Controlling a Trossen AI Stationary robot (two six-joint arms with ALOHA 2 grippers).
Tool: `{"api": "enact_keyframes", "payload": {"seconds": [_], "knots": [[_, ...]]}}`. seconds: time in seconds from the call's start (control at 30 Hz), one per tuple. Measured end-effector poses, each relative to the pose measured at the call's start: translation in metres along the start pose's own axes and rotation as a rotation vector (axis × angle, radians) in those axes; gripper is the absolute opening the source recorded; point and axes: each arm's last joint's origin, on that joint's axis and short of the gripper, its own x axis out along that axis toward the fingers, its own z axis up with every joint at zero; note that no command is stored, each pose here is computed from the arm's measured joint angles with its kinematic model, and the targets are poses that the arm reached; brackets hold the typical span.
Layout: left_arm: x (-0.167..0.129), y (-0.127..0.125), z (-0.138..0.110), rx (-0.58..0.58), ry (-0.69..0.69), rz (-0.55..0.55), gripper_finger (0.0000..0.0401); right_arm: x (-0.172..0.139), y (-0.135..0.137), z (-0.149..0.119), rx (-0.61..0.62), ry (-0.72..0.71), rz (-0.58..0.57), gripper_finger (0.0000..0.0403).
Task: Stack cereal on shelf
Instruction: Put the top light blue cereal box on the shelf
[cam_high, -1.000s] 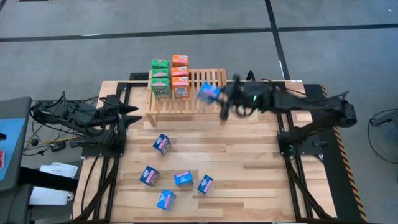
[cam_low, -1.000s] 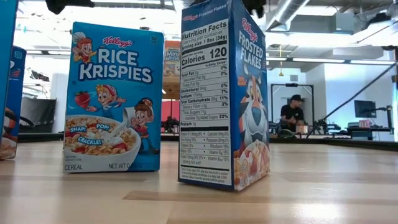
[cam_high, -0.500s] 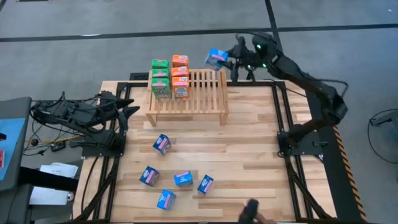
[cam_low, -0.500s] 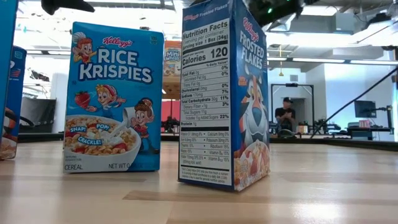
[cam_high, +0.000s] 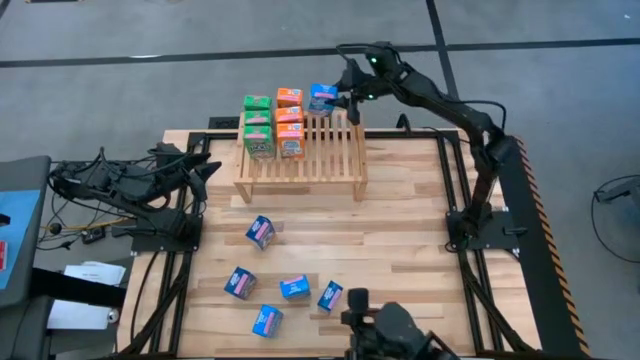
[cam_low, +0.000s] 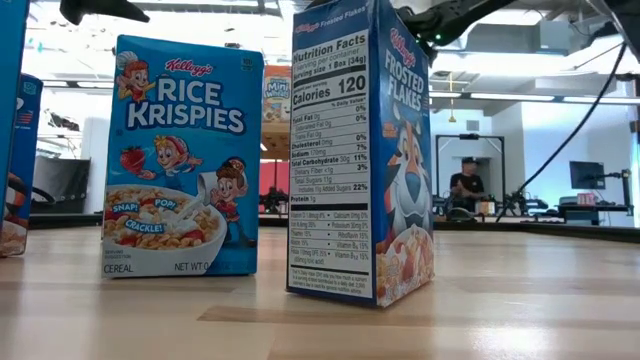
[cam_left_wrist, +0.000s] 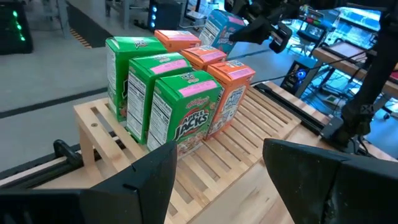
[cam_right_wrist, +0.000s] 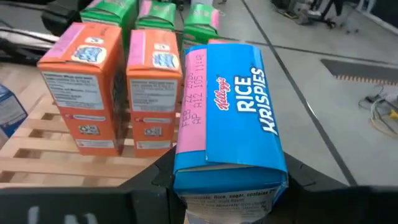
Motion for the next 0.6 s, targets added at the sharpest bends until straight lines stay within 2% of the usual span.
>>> {"api": "enact_keyframes", "payload": {"seconds": [0.13,0.6], "knots": [[0.000,0.000,0.000,0.000,-0.006,0.008,0.0228,0.012,-0.003,-0.005,-0.003,0.004,0.061,0.0174],[0.000,0.001,0.001,0.027,-0.031,0.046,0.0228,0.021,-0.001,-0.016,-0.015,0.059,0.089,0.0175]]}}
